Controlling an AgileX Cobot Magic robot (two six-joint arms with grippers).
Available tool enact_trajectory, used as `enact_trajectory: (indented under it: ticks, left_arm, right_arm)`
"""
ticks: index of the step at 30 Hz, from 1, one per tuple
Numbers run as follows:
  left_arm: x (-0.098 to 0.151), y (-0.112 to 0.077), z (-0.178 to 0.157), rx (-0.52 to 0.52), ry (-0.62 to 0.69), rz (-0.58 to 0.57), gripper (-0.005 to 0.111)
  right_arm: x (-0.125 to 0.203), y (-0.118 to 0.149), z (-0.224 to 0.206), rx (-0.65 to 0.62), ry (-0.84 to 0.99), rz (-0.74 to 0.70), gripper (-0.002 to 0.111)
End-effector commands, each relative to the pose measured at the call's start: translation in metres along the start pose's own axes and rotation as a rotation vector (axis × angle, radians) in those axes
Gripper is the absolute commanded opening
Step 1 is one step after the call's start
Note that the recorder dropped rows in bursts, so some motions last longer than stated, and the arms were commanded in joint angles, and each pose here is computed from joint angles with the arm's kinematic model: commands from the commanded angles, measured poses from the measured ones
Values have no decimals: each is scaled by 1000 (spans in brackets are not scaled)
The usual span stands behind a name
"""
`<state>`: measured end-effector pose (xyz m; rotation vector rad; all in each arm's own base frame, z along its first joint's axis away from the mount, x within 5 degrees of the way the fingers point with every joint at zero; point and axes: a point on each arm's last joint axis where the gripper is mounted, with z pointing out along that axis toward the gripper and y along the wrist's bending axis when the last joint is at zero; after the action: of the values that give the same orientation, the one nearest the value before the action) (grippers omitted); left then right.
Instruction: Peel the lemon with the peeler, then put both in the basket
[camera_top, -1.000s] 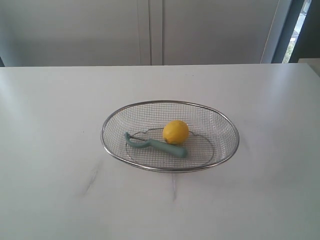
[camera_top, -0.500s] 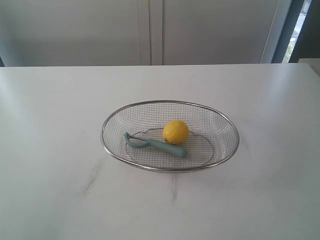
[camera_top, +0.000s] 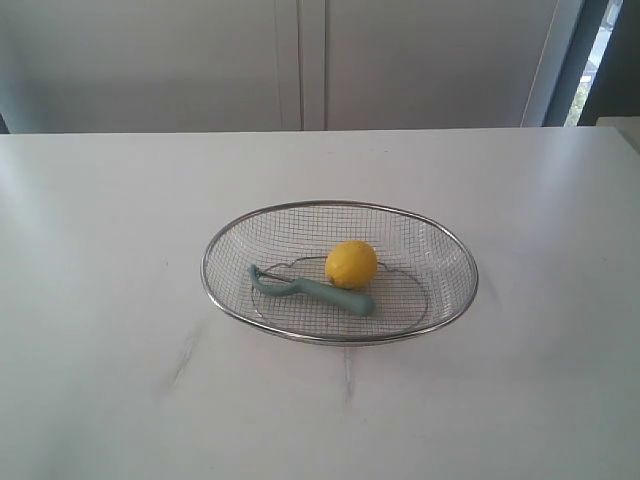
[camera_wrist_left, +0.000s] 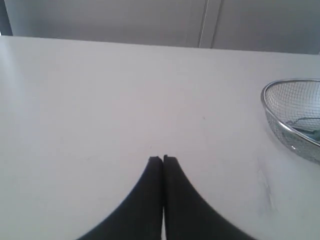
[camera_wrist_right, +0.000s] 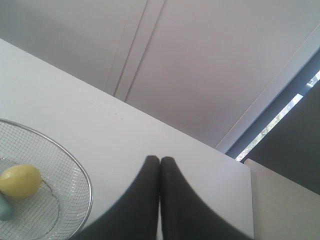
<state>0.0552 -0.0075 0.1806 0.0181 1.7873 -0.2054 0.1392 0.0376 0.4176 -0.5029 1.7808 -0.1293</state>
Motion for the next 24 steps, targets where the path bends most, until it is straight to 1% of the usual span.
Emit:
enact_trajectory:
  ticks: [1, 3, 6, 8, 10, 11, 12, 16, 24]
  left_arm:
    - [10, 3, 0, -29, 94, -3, 0]
    - [14, 4, -1, -38, 141, 25, 0]
    - [12, 2, -1, -17, 124, 61, 0]
    - [13, -2, -1, 23, 126, 81, 0]
    - [13, -5, -1, 69, 126, 129, 0]
    - [13, -7, -1, 86, 123, 172, 0]
    - [13, -8, -1, 104, 120, 185, 0]
    - [13, -10, -1, 118, 120, 152, 0]
    - [13, -9, -1, 112, 120, 168, 0]
  right_arm:
    - [-2, -1, -2, 2, -13, 4, 0]
    - [-2, -1, -2, 2, -13, 4, 0]
    - [-2, -1, -2, 2, -13, 4, 0]
    - [-2, -1, -2, 2, -13, 4, 0]
    - [-2, -1, -2, 2, -13, 6, 0]
    - [-2, -1, -2, 2, -13, 12, 0]
    - [-2, -1, -2, 2, -13, 15, 0]
    - [-2, -1, -2, 2, -13, 15, 0]
    - [-2, -1, -2, 2, -13, 15, 0]
